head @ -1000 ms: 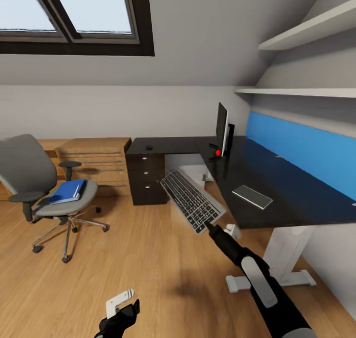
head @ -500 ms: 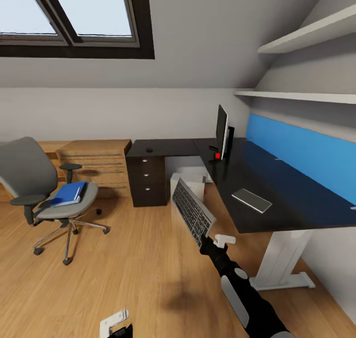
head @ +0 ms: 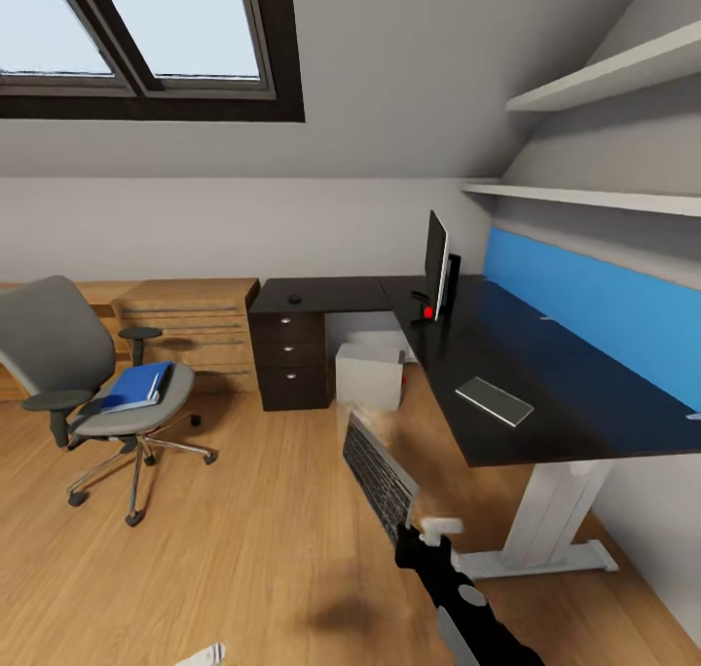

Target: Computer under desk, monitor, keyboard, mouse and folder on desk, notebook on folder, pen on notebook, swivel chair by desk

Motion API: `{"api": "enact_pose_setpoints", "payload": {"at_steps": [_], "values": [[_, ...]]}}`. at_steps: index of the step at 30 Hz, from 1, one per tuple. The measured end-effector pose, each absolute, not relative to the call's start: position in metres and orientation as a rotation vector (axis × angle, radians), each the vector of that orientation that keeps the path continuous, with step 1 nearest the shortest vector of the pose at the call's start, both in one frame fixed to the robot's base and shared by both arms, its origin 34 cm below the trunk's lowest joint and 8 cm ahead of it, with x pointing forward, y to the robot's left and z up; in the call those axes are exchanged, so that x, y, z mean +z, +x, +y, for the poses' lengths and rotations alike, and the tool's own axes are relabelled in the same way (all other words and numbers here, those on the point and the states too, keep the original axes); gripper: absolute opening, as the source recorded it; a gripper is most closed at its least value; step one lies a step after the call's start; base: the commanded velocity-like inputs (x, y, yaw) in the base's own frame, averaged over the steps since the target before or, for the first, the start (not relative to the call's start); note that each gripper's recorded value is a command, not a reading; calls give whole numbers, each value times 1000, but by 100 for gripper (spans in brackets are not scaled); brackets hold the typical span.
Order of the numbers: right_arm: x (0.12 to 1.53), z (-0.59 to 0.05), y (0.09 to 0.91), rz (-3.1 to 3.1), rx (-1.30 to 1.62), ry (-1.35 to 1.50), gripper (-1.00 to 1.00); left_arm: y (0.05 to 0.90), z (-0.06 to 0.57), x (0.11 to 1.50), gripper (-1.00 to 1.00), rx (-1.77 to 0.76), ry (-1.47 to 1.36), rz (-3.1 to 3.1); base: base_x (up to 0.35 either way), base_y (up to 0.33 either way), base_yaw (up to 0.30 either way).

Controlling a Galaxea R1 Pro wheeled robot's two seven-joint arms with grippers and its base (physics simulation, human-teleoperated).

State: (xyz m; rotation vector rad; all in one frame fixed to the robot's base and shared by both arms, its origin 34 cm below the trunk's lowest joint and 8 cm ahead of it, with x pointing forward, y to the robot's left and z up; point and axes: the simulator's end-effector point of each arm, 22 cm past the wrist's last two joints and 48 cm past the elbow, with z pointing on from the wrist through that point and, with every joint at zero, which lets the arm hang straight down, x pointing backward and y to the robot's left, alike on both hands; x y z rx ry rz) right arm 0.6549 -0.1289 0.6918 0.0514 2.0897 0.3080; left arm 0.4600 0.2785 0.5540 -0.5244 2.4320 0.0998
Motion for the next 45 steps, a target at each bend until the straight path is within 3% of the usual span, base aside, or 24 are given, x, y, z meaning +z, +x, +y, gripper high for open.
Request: {"api": "enact_pose_setpoints", "payload": {"at_steps": [19, 38, 45], "values": [[640, -181, 555, 2015, 144, 137, -100, 417, 294, 554, 100, 168, -514, 2532, 0, 0, 0], [651, -160, 532, 2067, 165, 149, -100, 407, 288, 577, 100, 167, -518, 2555, -1, 0, 0], [661, -160, 531, 2065, 165, 150, -100, 406, 285, 586, 100, 159, -522, 2561, -197, 144, 0]]}}
